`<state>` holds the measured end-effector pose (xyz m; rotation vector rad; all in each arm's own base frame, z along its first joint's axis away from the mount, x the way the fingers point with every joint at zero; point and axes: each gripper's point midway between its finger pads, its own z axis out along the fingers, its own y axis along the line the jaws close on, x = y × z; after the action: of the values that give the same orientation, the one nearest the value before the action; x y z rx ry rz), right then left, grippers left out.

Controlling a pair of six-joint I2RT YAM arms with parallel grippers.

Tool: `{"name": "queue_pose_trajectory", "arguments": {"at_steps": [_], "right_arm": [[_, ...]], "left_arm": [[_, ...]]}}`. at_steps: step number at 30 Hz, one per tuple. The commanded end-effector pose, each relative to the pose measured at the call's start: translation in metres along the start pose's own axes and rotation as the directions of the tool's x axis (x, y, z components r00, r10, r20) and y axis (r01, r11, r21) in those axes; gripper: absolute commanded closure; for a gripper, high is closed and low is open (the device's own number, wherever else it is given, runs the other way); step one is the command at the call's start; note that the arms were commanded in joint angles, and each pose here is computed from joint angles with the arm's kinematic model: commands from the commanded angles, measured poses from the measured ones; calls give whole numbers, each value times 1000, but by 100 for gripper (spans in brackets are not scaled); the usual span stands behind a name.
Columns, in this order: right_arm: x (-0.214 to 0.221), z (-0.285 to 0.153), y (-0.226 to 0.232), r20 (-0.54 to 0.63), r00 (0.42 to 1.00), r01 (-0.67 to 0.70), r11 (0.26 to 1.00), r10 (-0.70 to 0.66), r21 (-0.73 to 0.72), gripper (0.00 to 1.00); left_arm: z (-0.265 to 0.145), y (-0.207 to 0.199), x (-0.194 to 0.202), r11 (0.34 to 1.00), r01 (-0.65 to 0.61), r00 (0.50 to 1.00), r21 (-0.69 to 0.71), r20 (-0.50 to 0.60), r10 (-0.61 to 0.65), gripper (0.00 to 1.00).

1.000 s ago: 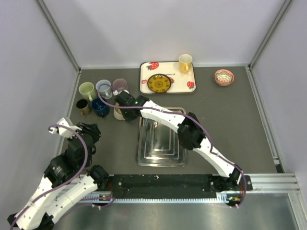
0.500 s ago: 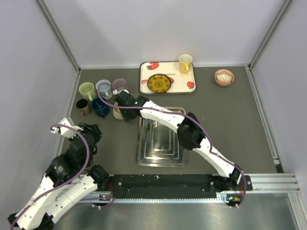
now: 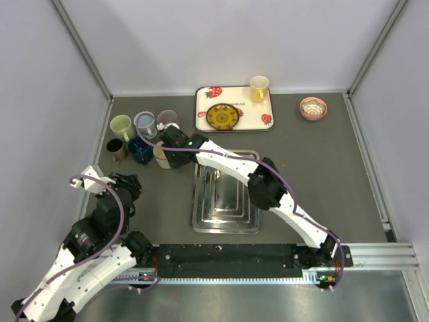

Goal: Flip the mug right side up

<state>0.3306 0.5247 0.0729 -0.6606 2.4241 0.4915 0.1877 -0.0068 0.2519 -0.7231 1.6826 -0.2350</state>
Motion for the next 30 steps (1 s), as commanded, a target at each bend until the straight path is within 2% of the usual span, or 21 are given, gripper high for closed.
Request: {"name": "queue_pose_trajectory", "arguments": {"at_steps": [1, 5, 13, 24, 29, 30], "right_arm": [[-34, -12, 10, 110, 994, -24, 1000, 26, -20, 63], [-37, -12, 10, 119, 992, -28, 999, 30, -22, 55], [-40, -1, -2, 121, 990, -68, 998, 70, -17, 54], [-69, 0, -8, 192, 975, -101, 993, 112, -66, 52], [-69, -11, -2, 191, 978, -70, 994, 86, -88, 49], [-76, -27, 2, 211, 974, -60, 993, 79, -98, 47]], "left_arm": [[-1, -1, -2, 1000, 10, 1000, 15, 8, -11, 61], [-1, 0, -2, 1000, 10, 1000, 12, 8, -10, 61], [0, 1, 3, 1000, 2, 1000, 10, -3, -2, 61], [3, 0, 5, 1000, -15, 1000, 0, 1, 15, 61], [5, 0, 6, 999, -33, 999, -7, -3, 33, 60], [5, 0, 6, 999, -39, 999, -9, -1, 39, 59]]}}
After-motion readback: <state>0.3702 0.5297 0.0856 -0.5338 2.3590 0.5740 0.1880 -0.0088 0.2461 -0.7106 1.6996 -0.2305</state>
